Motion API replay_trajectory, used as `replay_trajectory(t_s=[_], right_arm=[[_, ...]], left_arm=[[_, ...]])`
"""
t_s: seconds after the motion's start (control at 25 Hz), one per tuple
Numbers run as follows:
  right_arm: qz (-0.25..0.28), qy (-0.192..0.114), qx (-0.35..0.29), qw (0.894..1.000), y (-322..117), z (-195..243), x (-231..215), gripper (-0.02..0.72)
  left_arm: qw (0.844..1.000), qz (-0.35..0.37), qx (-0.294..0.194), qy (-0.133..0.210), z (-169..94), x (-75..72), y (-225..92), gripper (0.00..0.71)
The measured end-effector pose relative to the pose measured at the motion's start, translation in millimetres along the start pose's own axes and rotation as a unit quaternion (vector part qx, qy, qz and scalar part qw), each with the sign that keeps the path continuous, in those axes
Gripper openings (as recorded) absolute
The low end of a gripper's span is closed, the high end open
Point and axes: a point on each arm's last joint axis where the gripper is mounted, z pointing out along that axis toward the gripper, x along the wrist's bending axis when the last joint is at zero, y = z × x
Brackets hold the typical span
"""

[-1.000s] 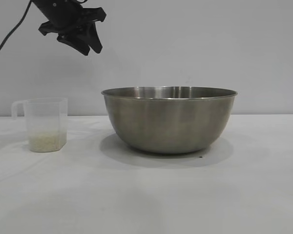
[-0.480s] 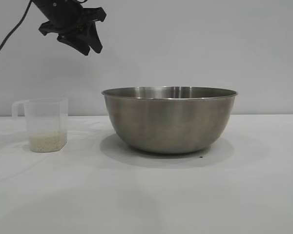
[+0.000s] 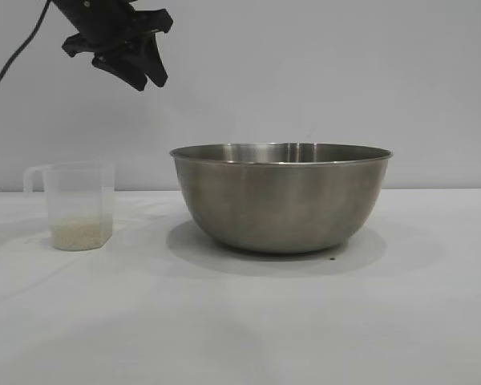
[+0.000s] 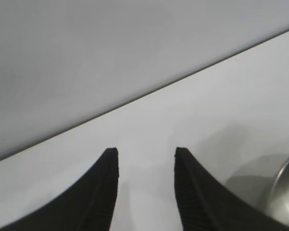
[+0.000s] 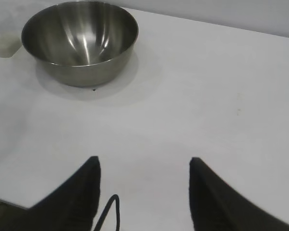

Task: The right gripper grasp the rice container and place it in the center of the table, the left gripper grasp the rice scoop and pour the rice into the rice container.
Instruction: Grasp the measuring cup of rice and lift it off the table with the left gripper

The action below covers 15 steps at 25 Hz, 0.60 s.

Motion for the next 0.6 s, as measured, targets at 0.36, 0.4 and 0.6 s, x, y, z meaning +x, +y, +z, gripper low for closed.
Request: replay_trajectory(t_s=[0.36,0.4,0.6], right_arm=[[0.001,0.000,0.000,1.000,0.0,0.0,0.0,0.343],[0.001,0.000,0.000,1.000,0.0,0.0,0.0,0.343],[0.003,-0.003,0.000,1.000,-0.1,0.0,-0.5,0.343]], left_arm=[[0.991,0.000,0.012,0.130,-65.7,1.0,-74.3,0.230],[0.991,-0.001,0.017,0.135,-68.8,0.4,-80.7,0.230],[0.987,-0.015,0.025,0.158,-91.6,-3.0,-104.9,0.230]])
